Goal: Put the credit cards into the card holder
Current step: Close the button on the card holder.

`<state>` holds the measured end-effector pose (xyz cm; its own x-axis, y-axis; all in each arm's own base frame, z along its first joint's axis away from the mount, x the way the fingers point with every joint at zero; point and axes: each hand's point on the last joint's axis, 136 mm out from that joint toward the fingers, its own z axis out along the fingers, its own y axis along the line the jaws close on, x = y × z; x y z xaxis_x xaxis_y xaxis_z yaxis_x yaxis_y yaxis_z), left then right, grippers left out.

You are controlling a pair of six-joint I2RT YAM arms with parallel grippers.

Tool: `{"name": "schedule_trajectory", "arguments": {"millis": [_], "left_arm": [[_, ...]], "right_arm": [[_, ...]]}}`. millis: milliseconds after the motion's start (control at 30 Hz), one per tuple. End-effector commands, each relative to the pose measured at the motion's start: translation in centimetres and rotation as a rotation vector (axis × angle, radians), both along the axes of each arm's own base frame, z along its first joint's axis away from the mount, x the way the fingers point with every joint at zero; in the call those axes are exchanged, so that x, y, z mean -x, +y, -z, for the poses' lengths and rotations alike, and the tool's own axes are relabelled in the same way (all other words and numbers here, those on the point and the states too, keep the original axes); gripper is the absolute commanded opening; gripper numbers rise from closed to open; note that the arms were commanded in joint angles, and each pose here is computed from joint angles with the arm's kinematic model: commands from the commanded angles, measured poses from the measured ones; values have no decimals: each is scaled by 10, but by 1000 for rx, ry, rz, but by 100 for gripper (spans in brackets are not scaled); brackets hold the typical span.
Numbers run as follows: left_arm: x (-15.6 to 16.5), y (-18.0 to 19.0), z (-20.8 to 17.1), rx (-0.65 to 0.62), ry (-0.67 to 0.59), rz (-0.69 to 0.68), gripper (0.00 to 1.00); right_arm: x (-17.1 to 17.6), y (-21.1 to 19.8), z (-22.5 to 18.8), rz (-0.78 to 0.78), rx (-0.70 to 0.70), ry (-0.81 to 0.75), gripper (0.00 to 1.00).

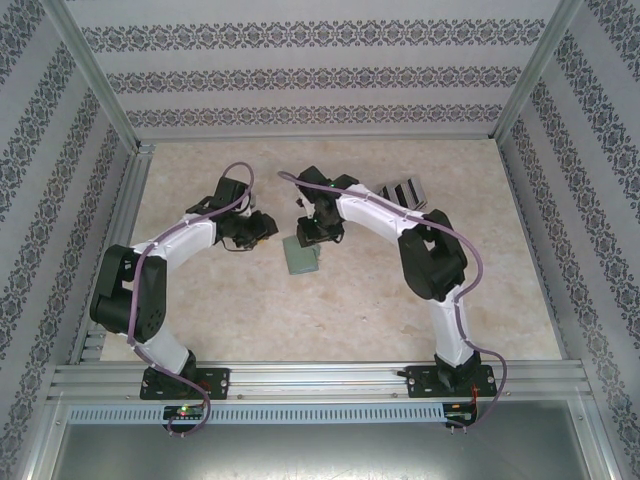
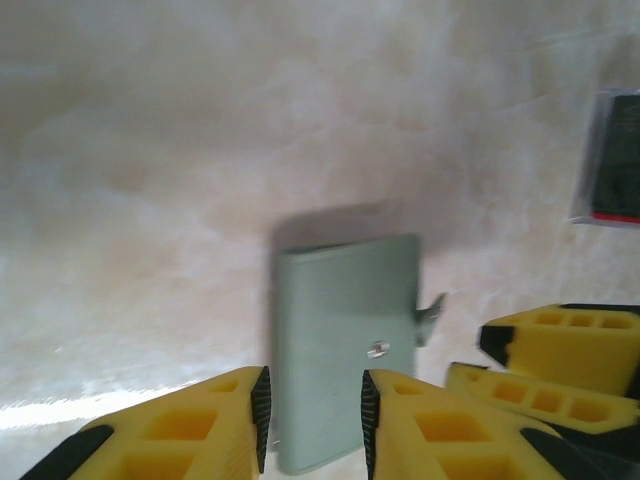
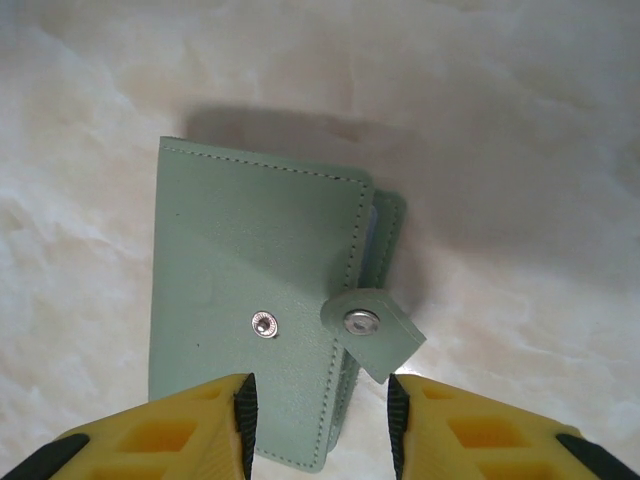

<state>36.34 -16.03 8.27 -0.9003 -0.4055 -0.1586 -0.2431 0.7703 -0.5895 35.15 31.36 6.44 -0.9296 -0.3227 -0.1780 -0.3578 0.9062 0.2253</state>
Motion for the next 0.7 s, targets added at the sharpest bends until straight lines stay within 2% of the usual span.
{"name": "schedule_trajectory", "arguments": {"millis": [0, 400, 667], "left_arm": [[5, 5, 3, 21, 6, -11, 33], [10, 7, 10, 27, 11, 17, 32], [11, 2, 18, 59, 22, 25, 32]], "right_arm": [[-1, -11, 0, 7, 114, -6, 42], [-5, -5, 18, -2, 211, 20, 40], [-5, 5, 21, -16, 212, 26, 36]]}}
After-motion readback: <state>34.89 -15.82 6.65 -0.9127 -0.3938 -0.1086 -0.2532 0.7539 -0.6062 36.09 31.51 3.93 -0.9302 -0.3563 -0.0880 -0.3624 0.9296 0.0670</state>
